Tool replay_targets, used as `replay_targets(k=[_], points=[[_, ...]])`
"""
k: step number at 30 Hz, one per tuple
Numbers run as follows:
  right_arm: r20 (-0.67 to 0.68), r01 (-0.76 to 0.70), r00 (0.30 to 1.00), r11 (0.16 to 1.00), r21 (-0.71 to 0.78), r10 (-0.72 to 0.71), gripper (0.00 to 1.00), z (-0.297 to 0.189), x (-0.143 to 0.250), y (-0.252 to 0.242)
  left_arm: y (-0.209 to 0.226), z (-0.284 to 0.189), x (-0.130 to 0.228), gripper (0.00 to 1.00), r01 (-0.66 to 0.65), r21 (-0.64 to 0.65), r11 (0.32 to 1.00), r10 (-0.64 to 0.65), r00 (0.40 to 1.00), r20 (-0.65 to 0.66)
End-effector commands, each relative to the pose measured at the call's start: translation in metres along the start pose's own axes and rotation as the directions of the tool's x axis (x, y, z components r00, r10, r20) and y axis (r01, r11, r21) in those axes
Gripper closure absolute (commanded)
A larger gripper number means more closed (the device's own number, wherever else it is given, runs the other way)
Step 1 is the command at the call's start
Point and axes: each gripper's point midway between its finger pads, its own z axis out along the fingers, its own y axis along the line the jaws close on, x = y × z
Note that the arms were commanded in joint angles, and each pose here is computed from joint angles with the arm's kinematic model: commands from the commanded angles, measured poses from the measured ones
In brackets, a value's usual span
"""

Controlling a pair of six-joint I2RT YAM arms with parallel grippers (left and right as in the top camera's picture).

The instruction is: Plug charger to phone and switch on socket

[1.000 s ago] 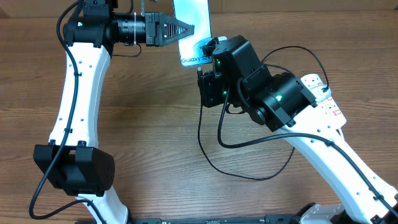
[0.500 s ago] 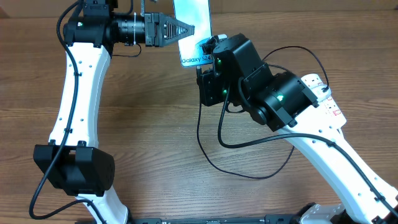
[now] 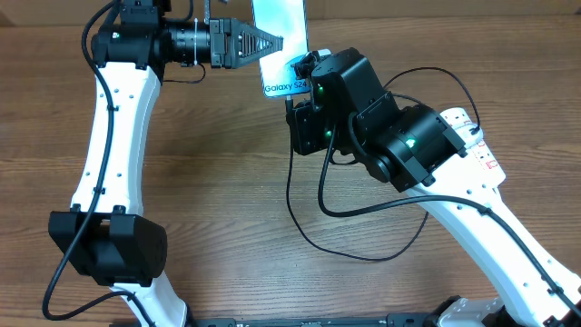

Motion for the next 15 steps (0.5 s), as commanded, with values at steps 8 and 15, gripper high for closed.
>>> replay_targets(k=[8, 15], points=[[0.048, 0.001, 0.999, 1.0, -0.015, -0.001, 0.96, -0.0114, -0.0142, 0.0058, -0.0202, -0.0017, -0.0018, 0.96, -0.052, 0.076, 0.996, 0.052, 0.999, -0.003], [0.054, 0.001, 0.999, 1.0, -0.008, -0.001, 0.96, -0.0117, -0.0154, 0.0045, -0.0201, -0.0017, -0.0018, 0.96, -0.057, 0.075, 0.996, 0.057, 0.998, -0.002]])
